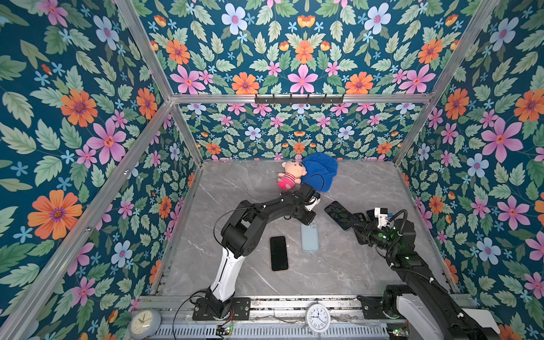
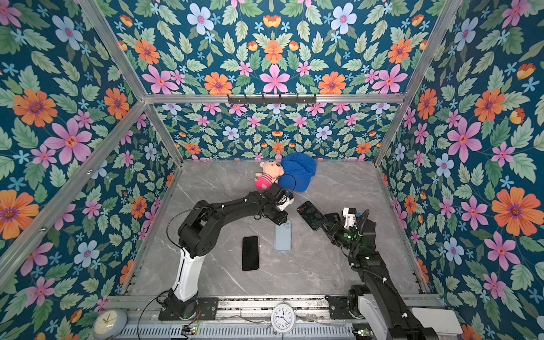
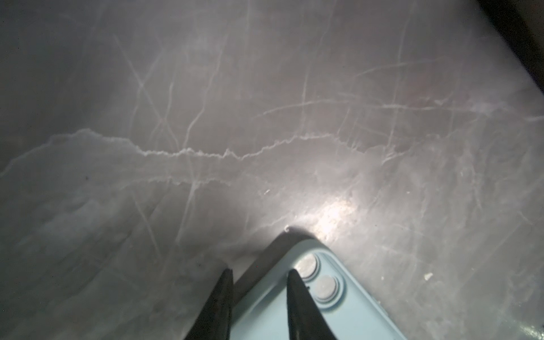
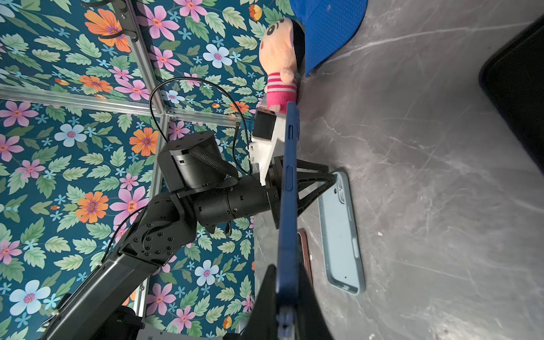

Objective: Put the phone into the phone case

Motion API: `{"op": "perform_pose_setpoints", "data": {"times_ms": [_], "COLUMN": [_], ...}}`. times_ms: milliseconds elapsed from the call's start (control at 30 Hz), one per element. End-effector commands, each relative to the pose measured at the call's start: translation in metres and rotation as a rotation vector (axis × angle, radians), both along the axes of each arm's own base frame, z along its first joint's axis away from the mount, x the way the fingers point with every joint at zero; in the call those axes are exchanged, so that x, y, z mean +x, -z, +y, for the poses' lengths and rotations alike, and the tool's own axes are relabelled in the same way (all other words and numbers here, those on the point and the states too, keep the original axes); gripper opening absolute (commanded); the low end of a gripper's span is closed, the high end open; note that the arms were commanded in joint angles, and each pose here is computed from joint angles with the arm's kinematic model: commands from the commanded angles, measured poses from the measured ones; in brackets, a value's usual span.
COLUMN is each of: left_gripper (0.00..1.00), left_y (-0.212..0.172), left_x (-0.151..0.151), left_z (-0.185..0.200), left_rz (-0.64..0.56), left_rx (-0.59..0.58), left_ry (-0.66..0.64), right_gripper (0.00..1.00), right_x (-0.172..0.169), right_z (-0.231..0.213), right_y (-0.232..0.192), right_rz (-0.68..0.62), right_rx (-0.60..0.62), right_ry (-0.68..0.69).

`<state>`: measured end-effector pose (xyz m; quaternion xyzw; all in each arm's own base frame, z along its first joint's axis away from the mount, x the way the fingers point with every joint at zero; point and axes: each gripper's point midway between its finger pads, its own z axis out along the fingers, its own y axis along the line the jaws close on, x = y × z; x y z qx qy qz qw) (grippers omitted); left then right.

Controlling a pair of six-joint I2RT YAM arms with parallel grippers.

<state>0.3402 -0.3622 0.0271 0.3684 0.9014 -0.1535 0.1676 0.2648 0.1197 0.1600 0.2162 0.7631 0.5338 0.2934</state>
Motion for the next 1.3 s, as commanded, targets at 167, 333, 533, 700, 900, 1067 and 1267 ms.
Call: {"op": "perform_pose_setpoints", "data": {"times_ms": [167,333,533,700,900,1067,1267], "left_gripper": [0.18,0.17,0.18,0.19,0.2,0.2,0.21], "left_y": [0.002,-0.004,-0.003,-0.01,-0.004,-0.002,-0.009], "left_x": [-0.001,-0.006,-0.014,-0.011,-0.015,-0.022,-0.03], "left_z": [0.021,0.032,0.037,0.041,0.056,0.064,0.068], "left_rz": [-0.012,-0.006,0.028,0.046,0.095,0.107,0.12], "left_rx": [0.037,0.005,-0.045,-0.128,-0.165,-0.164,-0.191], "left_ry": [-0.073,-0.136,-0.199,-0.271,-0.344,-0.361,-0.376], "right_gripper": [0.0,0.0,0.0,0.0,0.0,0.0,0.0], "right_x": [0.001,0.0,-0.001,-0.002,-0.005,-0.003,-0.006], "right_z": [0.008,0.014,0.028,0.039,0.051,0.052,0.061], "right_y": [0.001,0.008,0.018,0.026,0.032,0.033,0.04], "right_rz": [-0.004,0.036,0.076,0.098,0.113,0.119,0.135], "right_rx": [0.019,0.044,0.042,0.072,0.066,0.062,0.067], "right_ry": [-0.065,-0.107,-0.139,-0.158,-0.183,-0.194,-0.21]}}
